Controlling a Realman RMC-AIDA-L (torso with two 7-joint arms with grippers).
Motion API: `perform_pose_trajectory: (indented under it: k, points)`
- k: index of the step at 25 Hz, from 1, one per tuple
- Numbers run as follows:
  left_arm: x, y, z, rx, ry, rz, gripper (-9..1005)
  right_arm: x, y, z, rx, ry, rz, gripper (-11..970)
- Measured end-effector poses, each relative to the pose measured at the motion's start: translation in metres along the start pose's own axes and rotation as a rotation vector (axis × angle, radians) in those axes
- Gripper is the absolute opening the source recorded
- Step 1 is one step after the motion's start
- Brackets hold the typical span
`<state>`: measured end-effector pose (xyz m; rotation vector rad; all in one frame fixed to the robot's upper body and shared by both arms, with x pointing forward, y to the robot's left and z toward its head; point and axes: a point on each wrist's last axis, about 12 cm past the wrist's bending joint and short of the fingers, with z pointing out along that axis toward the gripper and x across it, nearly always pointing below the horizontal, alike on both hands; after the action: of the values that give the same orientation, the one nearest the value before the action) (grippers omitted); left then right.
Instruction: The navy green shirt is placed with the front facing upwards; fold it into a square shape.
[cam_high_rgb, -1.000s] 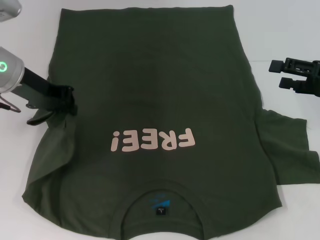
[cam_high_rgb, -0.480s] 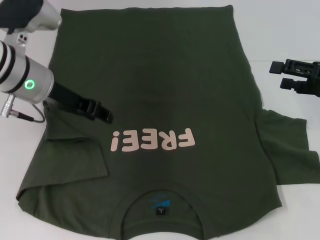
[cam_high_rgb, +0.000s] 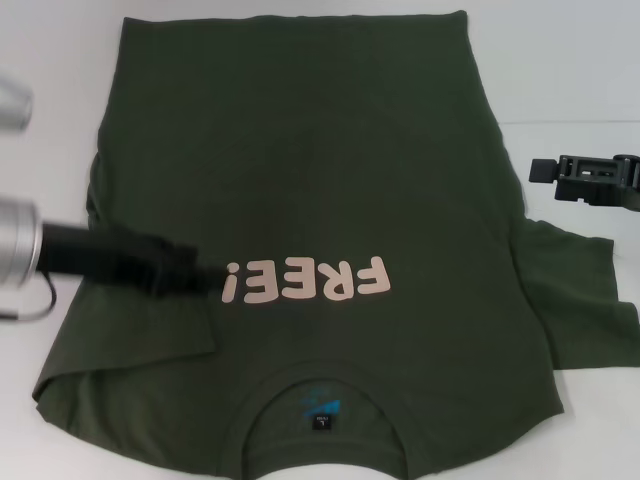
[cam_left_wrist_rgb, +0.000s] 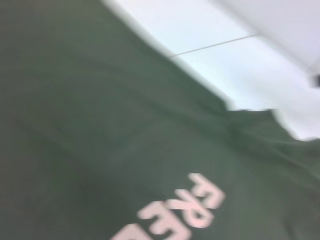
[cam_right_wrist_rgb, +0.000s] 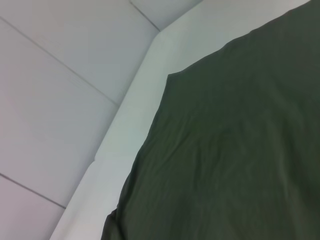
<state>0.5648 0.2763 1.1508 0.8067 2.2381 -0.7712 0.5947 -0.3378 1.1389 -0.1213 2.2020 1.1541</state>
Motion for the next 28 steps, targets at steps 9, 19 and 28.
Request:
perform_pose_trajectory:
  k: [9, 19, 28]
  points:
    - [0.050, -0.015, 0.002, 0.150, -0.151, 0.051, 620, 0.004, 0.001, -0.006, -0.024, 0.014, -0.081, 923]
    - [0.058, -0.016, 0.003, 0.198, -0.104, -0.042, 620, 0.007, -0.007, -0.033, 0.021, 0.102, 0.010, 923]
    - [0.056, -0.010, 0.004, 0.166, -0.123, -0.111, 614, 0.020, -0.032, -0.082, 0.193, 0.150, 0.183, 923]
